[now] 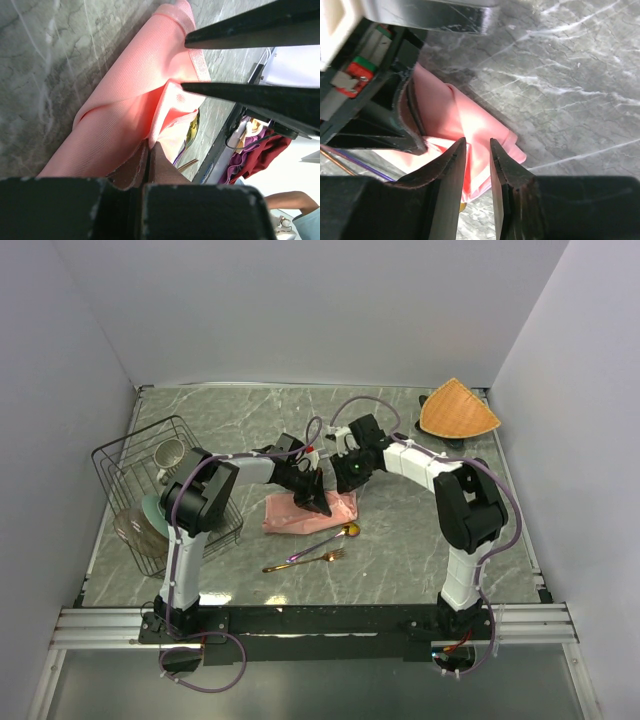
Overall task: Fold the napkin into a case and place the utensils inside
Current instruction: Grasp the top corner of the smaller rectangle folded napkin from the folded napkin.
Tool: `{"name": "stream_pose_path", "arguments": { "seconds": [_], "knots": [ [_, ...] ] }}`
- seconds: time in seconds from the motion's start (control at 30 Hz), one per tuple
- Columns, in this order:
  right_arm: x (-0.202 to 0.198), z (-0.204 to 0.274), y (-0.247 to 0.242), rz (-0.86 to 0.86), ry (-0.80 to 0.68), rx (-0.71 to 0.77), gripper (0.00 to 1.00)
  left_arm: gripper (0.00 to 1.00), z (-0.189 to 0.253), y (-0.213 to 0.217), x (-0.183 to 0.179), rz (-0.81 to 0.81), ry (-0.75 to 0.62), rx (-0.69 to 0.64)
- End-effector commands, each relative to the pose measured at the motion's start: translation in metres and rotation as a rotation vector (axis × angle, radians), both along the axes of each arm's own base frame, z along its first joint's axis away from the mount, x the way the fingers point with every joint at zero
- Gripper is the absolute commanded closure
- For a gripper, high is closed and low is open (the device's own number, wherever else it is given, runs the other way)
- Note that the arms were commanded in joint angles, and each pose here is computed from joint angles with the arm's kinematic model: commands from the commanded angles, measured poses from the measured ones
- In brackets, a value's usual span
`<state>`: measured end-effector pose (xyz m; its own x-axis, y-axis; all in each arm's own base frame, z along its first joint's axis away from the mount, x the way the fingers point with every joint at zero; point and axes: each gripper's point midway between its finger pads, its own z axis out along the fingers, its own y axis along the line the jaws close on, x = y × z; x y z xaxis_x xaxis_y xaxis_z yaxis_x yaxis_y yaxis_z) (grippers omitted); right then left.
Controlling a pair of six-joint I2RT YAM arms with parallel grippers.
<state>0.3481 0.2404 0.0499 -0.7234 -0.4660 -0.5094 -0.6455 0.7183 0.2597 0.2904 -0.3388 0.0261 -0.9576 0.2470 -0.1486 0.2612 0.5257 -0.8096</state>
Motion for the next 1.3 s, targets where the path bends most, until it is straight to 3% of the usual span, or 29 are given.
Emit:
{"name": "stream_pose_path", "arguments": {
  "seconds": [0.0, 0.4, 0.73, 0.87, 1.0, 1.03, 1.17, 1.27],
  "knots": [
    [0.005, -0.002, 0.003, 0.025, -0.055, -0.044, 0.68, 0.99, -0.018, 0.005, 0.001, 0.023, 0.009, 0.062],
    [-0.013, -0.018, -0.001, 0.082, -0.051, -0.091, 0.69, 0.99, -0.021, 0.006, 0.003, 0.031, 0.017, 0.066],
    [-0.02, -0.023, 0.004, 0.105, -0.039, -0.115, 0.58, 0.99, -0.02, 0.007, 0.005, 0.038, 0.016, 0.064],
    [-0.019, -0.024, 0.003, 0.104, -0.05, -0.129, 0.59, 0.99, -0.02, 0.007, 0.005, 0.039, 0.013, 0.062],
    [-0.011, -0.027, -0.001, 0.074, -0.059, -0.171, 0.73, 0.99, -0.02, 0.008, 0.006, 0.041, 0.014, 0.065],
    [-0.007, -0.026, -0.001, 0.065, -0.068, -0.173, 0.82, 0.99, -0.02, 0.009, 0.007, 0.043, 0.016, 0.065],
    [0.002, -0.016, -0.002, 0.037, -0.095, -0.181, 1.0, 0.99, -0.021, 0.01, 0.006, 0.044, 0.023, 0.065],
    [0.004, -0.006, -0.001, 0.026, -0.093, -0.162, 1.0, 0.99, -0.022, 0.01, 0.006, 0.045, 0.028, 0.064]
  ]
}}
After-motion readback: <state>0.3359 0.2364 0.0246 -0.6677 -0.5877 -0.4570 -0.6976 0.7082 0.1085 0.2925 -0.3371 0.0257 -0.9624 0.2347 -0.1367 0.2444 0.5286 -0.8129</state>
